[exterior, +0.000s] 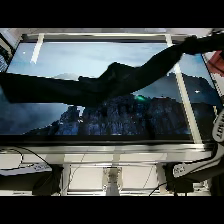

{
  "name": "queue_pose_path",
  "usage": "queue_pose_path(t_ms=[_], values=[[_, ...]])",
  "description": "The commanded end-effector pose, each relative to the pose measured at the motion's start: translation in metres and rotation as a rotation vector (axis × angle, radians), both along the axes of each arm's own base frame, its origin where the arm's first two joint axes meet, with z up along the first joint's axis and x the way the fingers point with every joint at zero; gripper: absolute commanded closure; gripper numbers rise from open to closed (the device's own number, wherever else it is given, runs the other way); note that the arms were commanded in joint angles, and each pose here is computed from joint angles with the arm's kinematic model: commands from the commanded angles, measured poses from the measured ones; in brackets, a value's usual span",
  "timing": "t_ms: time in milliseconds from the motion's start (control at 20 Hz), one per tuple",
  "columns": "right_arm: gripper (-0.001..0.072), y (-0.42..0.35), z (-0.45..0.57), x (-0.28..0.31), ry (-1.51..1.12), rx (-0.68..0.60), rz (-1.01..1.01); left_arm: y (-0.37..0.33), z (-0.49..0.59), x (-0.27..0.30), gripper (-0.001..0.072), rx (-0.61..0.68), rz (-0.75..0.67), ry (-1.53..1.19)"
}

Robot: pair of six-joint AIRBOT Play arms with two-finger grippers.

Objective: Fold the clothes and pants, and hang the long-sleeved shirts on hangers.

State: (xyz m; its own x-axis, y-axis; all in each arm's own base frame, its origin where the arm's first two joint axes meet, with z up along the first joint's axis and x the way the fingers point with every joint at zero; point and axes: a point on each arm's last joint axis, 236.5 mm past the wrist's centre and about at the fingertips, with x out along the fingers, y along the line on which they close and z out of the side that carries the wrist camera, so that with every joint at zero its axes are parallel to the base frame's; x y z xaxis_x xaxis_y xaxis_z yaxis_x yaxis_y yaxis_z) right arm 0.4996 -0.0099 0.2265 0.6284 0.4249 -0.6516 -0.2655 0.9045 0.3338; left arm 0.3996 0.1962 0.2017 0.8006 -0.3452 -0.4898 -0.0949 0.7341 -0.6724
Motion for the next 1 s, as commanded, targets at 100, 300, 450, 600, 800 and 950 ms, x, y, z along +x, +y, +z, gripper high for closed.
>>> queue_pose_path(t_ms=[100,300,450,600,800,950], values=[[0.0685,-0.086,0.035,-0.060,0.015,-0.063,-0.195,0.035,0.035,-0.028,0.0682,0.031,0.139,-0.074],[0.0685,-0.153,0.009,-0.102,0.167,-0.004,-0.386,0.040,0.023,-0.029,0.0682,0.039,0.149,-0.032],[0.0685,-0.164,-0.023,-0.125,0.304,0.072,-0.431,0.046,-0.012,-0.038,0.0682,0.061,0.160,0.112],[0.0685,-0.143,-0.061,-0.137,0.473,0.152,-0.407,0.031,-0.056,-0.037,0.0682,0.054,0.111,0.290],[0.0685,-0.091,-0.113,-0.128,0.695,0.222,-0.310,-0.035,-0.112,-0.007,0.0682,-0.075,-0.056,0.477],[0.0685,-0.062,-0.119,-0.050,0.534,0.301,-0.304,-0.081,-0.093,0.077,0.0683,-0.325,-0.073,0.261]])
